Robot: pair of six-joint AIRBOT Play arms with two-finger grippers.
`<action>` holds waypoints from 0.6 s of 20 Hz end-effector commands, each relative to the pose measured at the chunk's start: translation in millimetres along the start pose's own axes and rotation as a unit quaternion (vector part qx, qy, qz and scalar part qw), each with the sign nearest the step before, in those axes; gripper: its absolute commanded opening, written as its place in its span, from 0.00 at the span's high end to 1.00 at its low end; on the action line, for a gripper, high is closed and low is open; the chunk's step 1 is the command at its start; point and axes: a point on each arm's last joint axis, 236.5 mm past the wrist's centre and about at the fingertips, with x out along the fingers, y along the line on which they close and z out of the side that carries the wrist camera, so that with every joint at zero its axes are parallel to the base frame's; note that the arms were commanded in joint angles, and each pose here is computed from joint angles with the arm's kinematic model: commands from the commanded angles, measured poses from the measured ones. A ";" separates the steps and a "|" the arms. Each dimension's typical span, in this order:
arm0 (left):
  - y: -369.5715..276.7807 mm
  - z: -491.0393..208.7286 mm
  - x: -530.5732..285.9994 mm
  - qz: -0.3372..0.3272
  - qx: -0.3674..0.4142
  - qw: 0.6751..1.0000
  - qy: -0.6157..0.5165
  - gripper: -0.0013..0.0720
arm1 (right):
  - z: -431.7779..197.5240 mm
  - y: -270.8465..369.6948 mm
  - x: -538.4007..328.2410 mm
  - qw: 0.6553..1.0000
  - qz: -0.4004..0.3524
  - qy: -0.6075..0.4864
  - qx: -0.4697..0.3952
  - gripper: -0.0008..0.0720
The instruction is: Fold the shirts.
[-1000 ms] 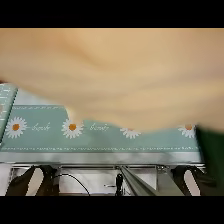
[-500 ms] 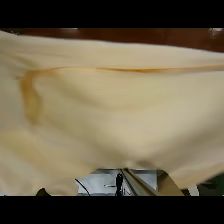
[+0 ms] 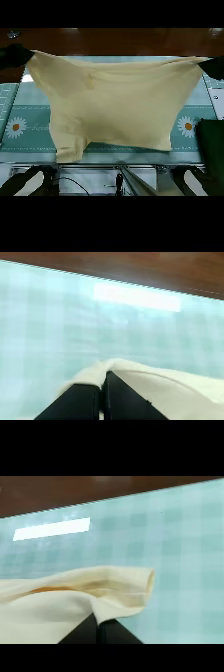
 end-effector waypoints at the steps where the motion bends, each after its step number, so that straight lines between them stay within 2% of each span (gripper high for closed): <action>1: 18.8 -11.8 83.1 0.004 -0.036 0.999 0.015 0.95 | 6.2 -61.7 97.6 0.997 0.000 0.016 0.071 0.96; 6: 17.6 -17.2 141.9 -0.019 -0.076 0.996 0.037 0.95 | 21.2 -85.5 194.8 0.975 0.081 0.036 0.206 0.96; 7: 15.5 -18.5 145.1 -0.026 -0.088 0.995 0.039 0.88 | 22.1 -83.2 203.6 0.968 0.100 0.040 0.226 0.89; 8: 15.5 -19.7 144.4 -0.028 -0.092 0.994 0.043 0.50 | 20.2 -82.0 207.6 0.965 0.112 0.051 0.232 0.40; 9: 17.1 -21.6 140.1 -0.030 -0.092 0.994 0.053 0.04 | 18.5 -79.8 205.3 0.964 0.122 0.062 0.228 0.13; 12: 51.3 -42.4 104.3 -0.016 -0.051 0.987 0.150 0.02 | 9.8 -82.0 163.5 0.954 0.156 0.118 0.228 0.13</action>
